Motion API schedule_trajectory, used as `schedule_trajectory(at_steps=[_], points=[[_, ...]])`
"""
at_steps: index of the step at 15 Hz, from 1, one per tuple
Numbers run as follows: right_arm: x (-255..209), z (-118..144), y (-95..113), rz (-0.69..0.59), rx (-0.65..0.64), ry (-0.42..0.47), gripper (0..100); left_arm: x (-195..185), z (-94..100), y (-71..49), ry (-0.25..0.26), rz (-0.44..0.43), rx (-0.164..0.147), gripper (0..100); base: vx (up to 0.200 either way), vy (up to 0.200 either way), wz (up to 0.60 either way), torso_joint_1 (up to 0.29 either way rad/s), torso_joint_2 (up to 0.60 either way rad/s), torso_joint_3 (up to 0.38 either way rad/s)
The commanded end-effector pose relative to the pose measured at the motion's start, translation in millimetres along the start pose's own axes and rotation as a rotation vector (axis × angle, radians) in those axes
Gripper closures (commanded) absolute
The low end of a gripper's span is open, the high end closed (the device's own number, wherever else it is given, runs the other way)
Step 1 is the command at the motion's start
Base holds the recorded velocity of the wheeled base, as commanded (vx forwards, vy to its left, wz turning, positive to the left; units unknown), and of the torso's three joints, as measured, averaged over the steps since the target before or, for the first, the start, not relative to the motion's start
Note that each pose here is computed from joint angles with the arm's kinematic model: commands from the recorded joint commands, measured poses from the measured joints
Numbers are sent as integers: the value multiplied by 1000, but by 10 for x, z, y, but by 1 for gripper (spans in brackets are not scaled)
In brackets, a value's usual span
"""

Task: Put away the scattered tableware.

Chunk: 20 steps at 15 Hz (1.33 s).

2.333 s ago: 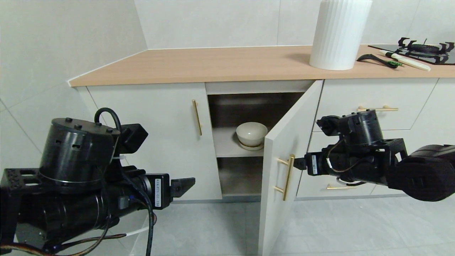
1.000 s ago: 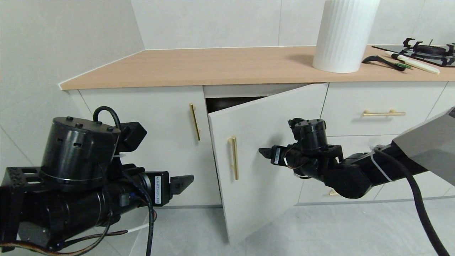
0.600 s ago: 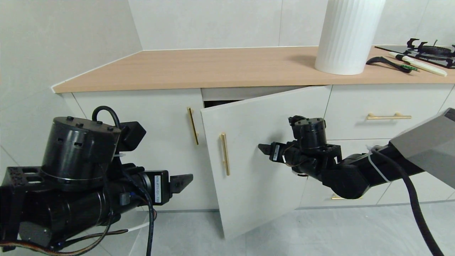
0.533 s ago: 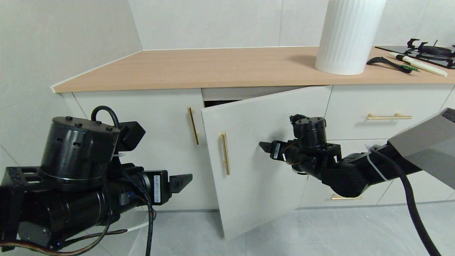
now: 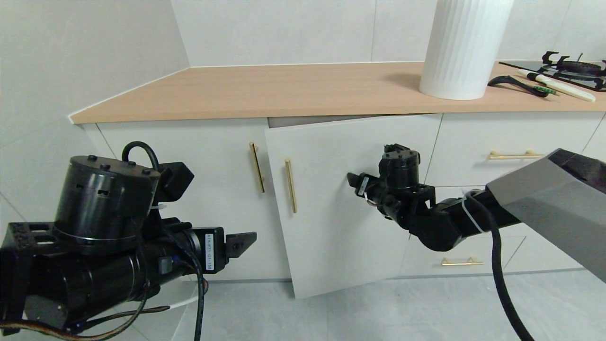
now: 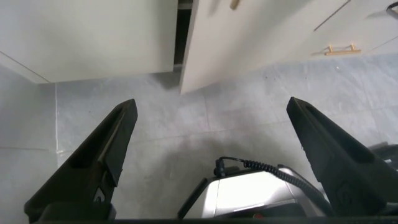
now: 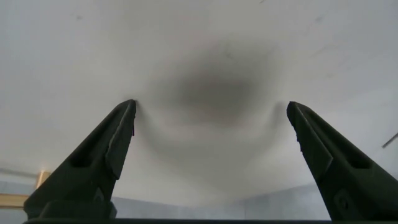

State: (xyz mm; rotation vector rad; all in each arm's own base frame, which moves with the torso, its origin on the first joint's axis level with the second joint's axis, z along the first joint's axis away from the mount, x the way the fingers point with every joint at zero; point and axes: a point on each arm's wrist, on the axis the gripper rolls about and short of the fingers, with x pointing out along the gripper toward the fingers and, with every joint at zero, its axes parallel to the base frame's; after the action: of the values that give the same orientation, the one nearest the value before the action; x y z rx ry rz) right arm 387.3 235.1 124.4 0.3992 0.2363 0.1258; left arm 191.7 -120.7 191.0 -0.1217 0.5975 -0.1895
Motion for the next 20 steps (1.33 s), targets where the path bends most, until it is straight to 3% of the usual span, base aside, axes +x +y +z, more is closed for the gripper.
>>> schedule_trajectory(at_steps=[1, 9, 15, 17, 20], points=[[77, -53, -12, -12, -1, -2, 0, 3, -1, 0, 1, 1, 0, 0, 0, 0, 0, 0, 0, 0], [385, -61, -84, -144, 20, -114, 0, -17, 15, 7, -9, -1, -5, 0, 0, 0, 0, 0, 0, 0], [401, -46, -100, -160, 19, -126, 0, -22, 26, 8, -13, -1, -7, 0, 0, 0, 0, 0, 0, 0], [223, 5, -71, -137, 14, -99, 0, -23, 24, 5, -13, -2, -6, 0, 0, 0, 0, 0, 0, 0], [-532, 113, 2, 139, -5, 109, 0, -22, 26, 8, -13, -1, -7, 0, 0, 0, 0, 0, 0, 0]])
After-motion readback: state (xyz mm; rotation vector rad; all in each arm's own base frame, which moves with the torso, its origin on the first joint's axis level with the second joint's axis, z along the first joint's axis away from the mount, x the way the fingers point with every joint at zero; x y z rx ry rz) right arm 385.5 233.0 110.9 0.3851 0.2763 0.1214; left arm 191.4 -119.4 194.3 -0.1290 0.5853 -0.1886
